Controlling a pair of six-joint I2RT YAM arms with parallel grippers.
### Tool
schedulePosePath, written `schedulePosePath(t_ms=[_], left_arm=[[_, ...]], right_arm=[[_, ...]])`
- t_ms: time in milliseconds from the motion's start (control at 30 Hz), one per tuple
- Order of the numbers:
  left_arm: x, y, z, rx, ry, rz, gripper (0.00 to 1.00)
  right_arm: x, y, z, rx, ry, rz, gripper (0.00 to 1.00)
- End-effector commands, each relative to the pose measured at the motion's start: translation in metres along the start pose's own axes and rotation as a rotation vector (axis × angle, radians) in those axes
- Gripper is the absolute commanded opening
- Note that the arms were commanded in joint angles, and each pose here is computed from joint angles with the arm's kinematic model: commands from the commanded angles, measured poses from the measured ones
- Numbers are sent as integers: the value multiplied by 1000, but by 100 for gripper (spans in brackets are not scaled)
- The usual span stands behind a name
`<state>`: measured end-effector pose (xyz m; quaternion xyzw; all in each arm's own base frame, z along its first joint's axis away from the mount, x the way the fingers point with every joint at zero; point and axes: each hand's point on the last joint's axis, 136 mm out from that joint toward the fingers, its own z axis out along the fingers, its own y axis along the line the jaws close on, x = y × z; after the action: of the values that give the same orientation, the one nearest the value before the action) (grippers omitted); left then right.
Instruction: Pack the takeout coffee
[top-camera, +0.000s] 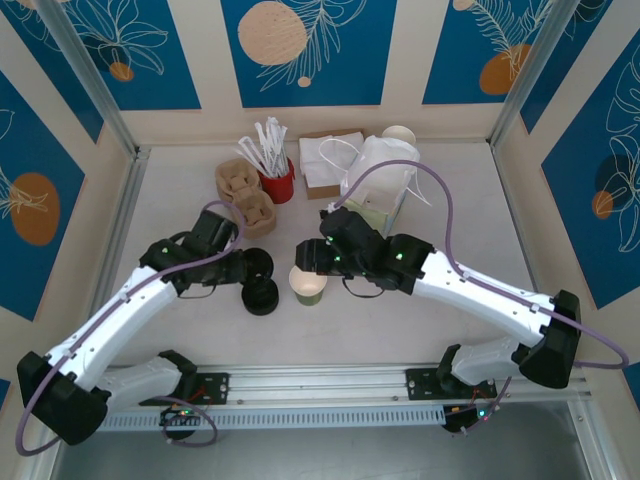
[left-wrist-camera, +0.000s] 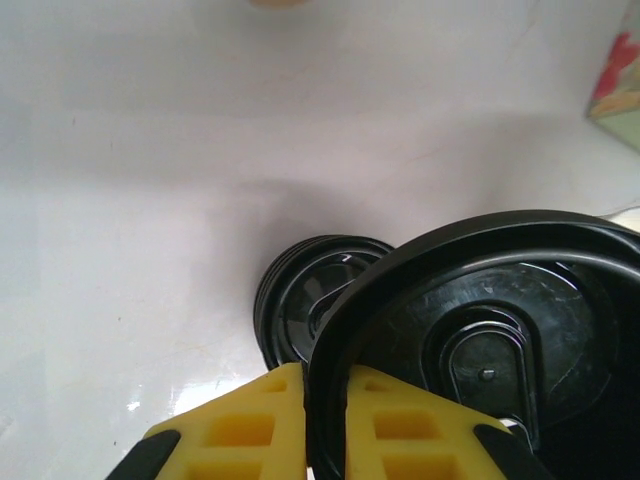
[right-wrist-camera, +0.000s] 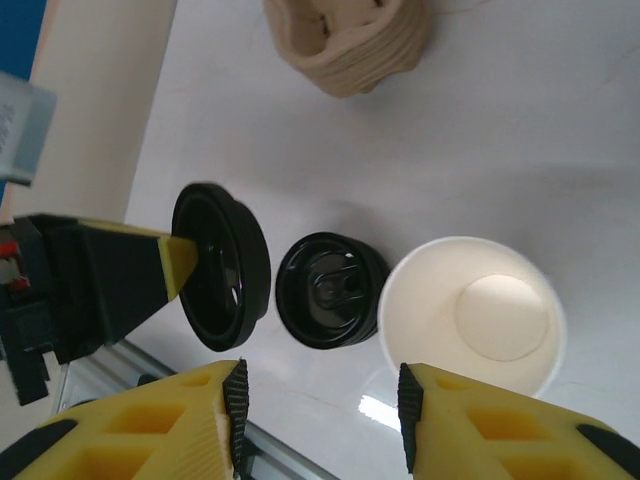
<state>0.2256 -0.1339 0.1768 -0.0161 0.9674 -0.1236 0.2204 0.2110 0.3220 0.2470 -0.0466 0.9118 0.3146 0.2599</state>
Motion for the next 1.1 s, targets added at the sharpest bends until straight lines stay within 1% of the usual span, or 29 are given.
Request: schedulePosePath(t_ms=[0,133,300,667,867,1067], left_arm=[[-1,-5,-23,7,-15,2,12],[-7,-14,-39,44,-49,-4,12],[-11,-22,-50,74,-63,-7,11],[-11,-34,-59,115,-72,2,9],[-12,-38,-62,132,-81,8,8],[-12,-45,-64,156,-80,32,8]], right_arm=[[-4,27,-3,-67,9,-51,47],[-3,39,0,-78,23,-94,49],[-7,46,3,-80,30,-131,50],[-4,56,11,-106,69,-167,51],[2,54,21,-91,116,-174,48],[3,58,25,-98,141,-176,40]])
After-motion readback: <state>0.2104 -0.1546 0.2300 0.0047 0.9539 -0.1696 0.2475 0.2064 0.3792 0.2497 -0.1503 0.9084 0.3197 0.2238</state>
